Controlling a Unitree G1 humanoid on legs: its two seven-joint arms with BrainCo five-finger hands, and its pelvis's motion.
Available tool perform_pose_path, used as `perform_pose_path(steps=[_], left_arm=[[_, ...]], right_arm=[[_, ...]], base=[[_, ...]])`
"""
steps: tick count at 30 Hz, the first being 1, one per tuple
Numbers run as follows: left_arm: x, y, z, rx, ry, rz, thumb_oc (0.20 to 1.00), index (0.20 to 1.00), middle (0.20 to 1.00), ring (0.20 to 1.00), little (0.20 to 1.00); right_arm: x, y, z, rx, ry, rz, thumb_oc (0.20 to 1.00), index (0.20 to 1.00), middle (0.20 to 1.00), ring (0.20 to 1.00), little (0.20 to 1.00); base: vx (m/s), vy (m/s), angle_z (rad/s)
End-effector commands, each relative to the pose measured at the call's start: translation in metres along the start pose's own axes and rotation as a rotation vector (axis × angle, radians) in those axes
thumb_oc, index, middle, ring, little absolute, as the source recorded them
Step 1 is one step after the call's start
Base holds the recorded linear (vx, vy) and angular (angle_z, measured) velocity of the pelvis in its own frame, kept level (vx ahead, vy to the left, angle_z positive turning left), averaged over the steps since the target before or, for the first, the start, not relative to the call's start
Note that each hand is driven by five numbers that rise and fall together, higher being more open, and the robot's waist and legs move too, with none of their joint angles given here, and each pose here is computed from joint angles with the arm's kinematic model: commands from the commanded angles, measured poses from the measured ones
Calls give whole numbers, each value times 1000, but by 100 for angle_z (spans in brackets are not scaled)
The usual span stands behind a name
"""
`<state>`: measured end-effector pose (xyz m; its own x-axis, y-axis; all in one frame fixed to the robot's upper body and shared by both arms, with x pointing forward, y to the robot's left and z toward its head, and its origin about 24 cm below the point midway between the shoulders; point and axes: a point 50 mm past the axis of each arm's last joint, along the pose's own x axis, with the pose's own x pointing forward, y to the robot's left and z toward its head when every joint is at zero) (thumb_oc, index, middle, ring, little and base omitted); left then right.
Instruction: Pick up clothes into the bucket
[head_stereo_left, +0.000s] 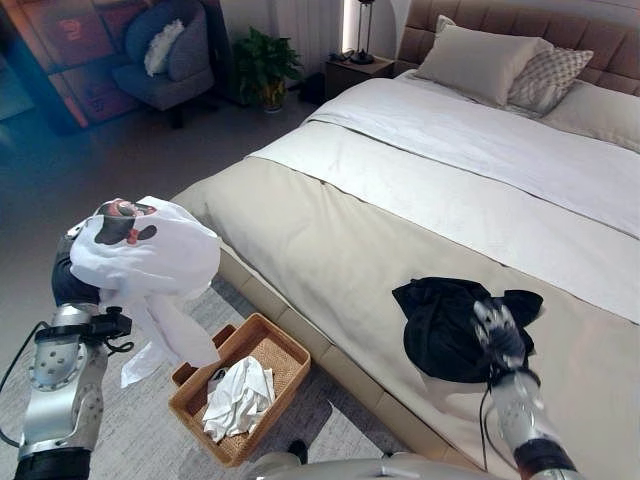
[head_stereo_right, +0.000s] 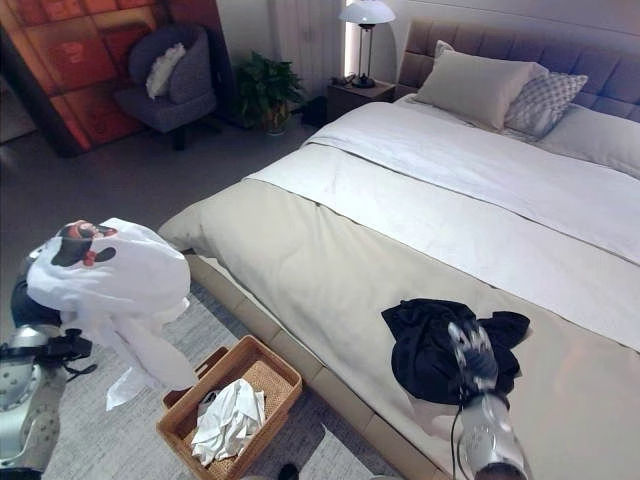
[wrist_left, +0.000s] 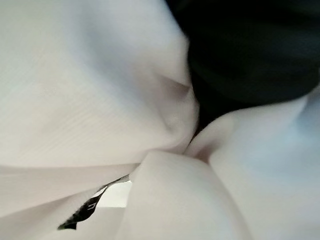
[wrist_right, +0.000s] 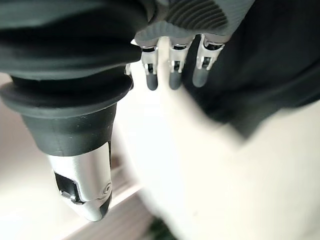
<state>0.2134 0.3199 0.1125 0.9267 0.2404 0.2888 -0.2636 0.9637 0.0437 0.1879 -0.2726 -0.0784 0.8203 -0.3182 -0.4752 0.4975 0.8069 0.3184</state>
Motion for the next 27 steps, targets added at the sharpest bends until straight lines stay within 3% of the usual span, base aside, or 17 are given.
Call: perform_pose_path(steps=[1, 4, 12, 16, 21, 27], left_arm=[[14, -11, 35, -8, -208, -31, 200, 200, 200, 200, 200], [10, -16, 14, 1, -126, -12, 200, 200, 200, 200, 200], [-4, -13, -28, 62, 19, 137, 200, 200, 200, 200, 200], [-13, -2, -51, 239, 112, 223, 200, 200, 200, 200, 200], [-18, 5, -72, 457, 210, 215, 200, 200, 200, 200, 200], [-23, 10, -94, 539, 323, 205, 200, 200, 200, 200, 200]], right_arm=[[6, 14, 7, -107, -34, 50, 1000, 1000, 1000, 1000, 1000], [-2, -6, -22, -189, 100, -9, 1000, 1000, 1000, 1000, 1000], [-15, -30, -43, -196, 194, -94, 1000, 1000, 1000, 1000, 1000], [-25, -41, -59, -258, 279, -126, 1000, 1000, 1000, 1000, 1000], [-32, -49, -66, -277, 298, -158, 1000, 1000, 1000, 1000, 1000], [-29, -46, -60, -295, 260, -160, 1000, 1000, 1000, 1000, 1000]], base=[[-45, 11, 21], [-57, 9, 16], [-34, 11, 5], [0, 6, -5], [-2, 10, -16], [-15, 16, -13]])
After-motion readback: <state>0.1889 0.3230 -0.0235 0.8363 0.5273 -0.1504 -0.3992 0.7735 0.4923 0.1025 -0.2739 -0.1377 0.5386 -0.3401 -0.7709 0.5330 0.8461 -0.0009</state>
